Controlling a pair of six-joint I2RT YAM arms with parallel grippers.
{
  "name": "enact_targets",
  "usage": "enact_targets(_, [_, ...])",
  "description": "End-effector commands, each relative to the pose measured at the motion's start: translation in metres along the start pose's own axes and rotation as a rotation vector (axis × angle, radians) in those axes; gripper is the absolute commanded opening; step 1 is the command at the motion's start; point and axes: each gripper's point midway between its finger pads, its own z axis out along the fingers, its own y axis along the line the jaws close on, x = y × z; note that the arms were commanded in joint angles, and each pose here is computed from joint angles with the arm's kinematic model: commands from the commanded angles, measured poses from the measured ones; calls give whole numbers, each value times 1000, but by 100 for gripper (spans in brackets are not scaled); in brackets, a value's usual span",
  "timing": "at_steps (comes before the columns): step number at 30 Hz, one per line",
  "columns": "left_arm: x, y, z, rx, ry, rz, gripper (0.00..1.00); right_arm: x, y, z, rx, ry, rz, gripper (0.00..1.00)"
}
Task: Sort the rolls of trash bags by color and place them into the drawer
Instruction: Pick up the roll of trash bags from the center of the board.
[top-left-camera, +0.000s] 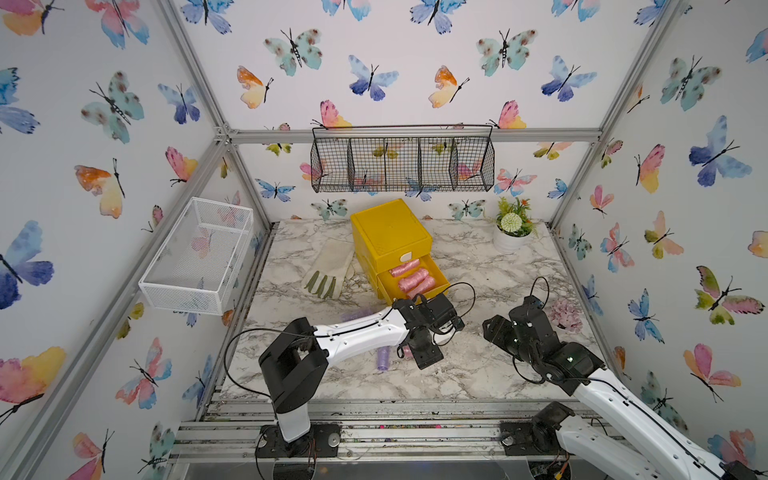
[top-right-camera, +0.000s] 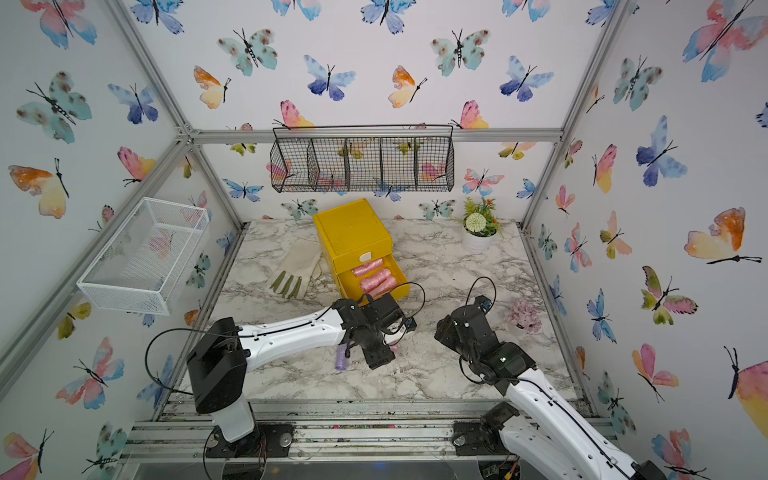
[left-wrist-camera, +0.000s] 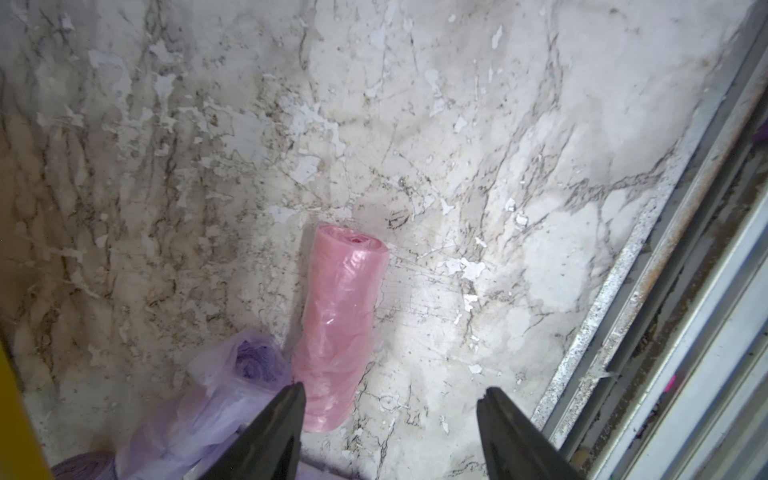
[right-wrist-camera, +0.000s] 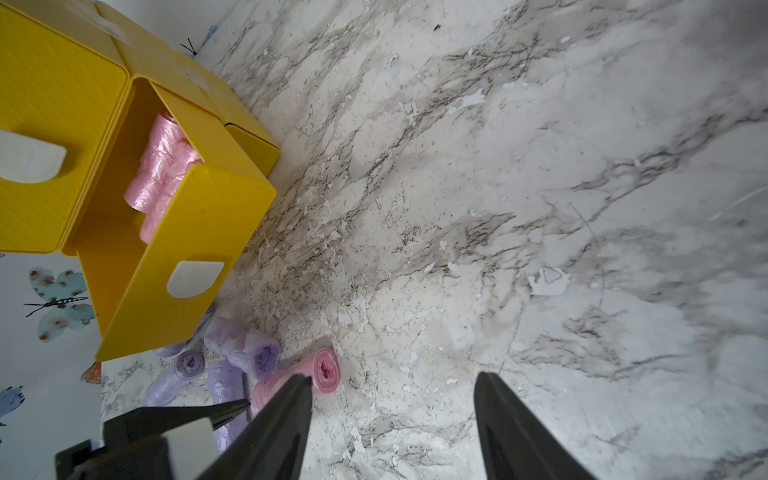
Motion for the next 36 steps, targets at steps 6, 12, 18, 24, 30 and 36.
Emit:
enact_targets(6, [4, 12, 20, -73, 89, 51, 70, -8, -8, -9, 44, -29, -17, 69])
enact_targets(12, [6, 14, 33, -79, 113, 47, 62, -7, -11, -8, 50, -29, -17, 69])
enact_targets(18, [7, 12, 43, -65, 135, 45, 53, -6, -15, -9, 60, -29, -16, 69])
enact_targets(24, [10, 10, 48, -54, 151, 41, 46, -5, -17, -10, 62, -34, -13, 69])
enact_targets(30, [13, 8, 50, -43, 160, 38, 40, -4, -19, -10, 66, -34, -11, 69])
enact_targets(36, [17, 8, 53, -40, 173, 30, 39, -4, -19, -10, 64, -33, -11, 69])
